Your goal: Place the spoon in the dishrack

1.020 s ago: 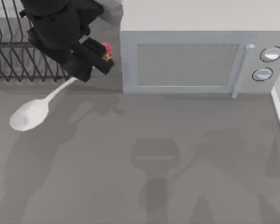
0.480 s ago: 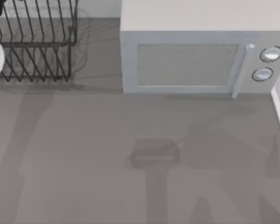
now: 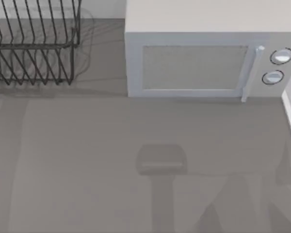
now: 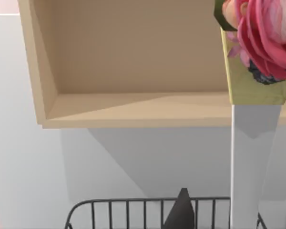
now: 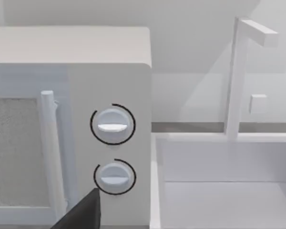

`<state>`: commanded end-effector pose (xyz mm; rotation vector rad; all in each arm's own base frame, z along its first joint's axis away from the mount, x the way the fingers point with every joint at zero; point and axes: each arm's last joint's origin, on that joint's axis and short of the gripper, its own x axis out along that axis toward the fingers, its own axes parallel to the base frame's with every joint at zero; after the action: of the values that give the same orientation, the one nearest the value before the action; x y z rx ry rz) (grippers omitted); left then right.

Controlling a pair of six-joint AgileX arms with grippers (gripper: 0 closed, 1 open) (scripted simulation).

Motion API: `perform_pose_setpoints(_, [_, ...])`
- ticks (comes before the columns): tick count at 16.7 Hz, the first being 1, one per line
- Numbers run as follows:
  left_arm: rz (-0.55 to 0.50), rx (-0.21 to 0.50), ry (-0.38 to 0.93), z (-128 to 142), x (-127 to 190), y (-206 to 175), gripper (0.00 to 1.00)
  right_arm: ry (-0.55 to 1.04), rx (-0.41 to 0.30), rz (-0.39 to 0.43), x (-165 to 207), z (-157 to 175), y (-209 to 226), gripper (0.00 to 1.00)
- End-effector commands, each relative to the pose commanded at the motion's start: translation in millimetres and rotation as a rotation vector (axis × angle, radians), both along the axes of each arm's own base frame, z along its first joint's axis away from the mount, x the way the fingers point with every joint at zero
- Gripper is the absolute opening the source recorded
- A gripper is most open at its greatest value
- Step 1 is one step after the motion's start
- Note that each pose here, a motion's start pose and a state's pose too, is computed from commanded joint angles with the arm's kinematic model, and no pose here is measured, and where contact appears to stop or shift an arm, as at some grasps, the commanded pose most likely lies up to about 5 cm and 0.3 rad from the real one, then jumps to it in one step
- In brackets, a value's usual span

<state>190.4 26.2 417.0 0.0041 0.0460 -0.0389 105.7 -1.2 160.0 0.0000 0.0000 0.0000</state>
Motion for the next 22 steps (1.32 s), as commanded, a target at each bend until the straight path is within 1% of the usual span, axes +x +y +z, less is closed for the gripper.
perform_pose_setpoints(2, [0.018,-0.004,-0.043,0.9,-8.6,2.8,0.00,0.000,0.000,0.000,0.0,0.0,0.0,1.00])
perform_pose_setpoints(7, [0.017,-0.002,-0.045,1.5,-8.0,2.5,0.00,0.000,0.000,0.000,0.0,0.0,0.0,1.00])
perform_pose_setpoints(9, [0.016,-0.002,-0.045,-1.0,2.4,3.8,0.00,0.000,0.000,0.000,0.0,0.0,0.0,1.00])
perform_pose_setpoints(12, [0.019,-0.004,-0.044,-13.9,40.4,8.5,0.00,0.000,0.000,0.000,0.0,0.0,0.0,1.00])
perform_pose_setpoints(15, [0.022,-0.005,-0.040,-45.0,93.0,12.8,0.00,0.000,0.000,0.000,0.0,0.0,0.0,1.00])
perform_pose_setpoints(18, [0.021,-0.002,-0.044,-91.4,140.9,12.6,0.00,0.000,0.000,0.000,0.0,0.0,0.0,1.00])
perform_pose_setpoints(20, [0.019,0.000,-0.052,-124.9,164.0,9.7,0.00,0.000,0.000,0.000,0.0,0.0,0.0,1.00])
perform_pose_setpoints(22, [0.018,0.000,-0.056,-156.1,179.0,5.7,0.00,0.000,0.000,0.000,0.0,0.0,0.0,1.00])
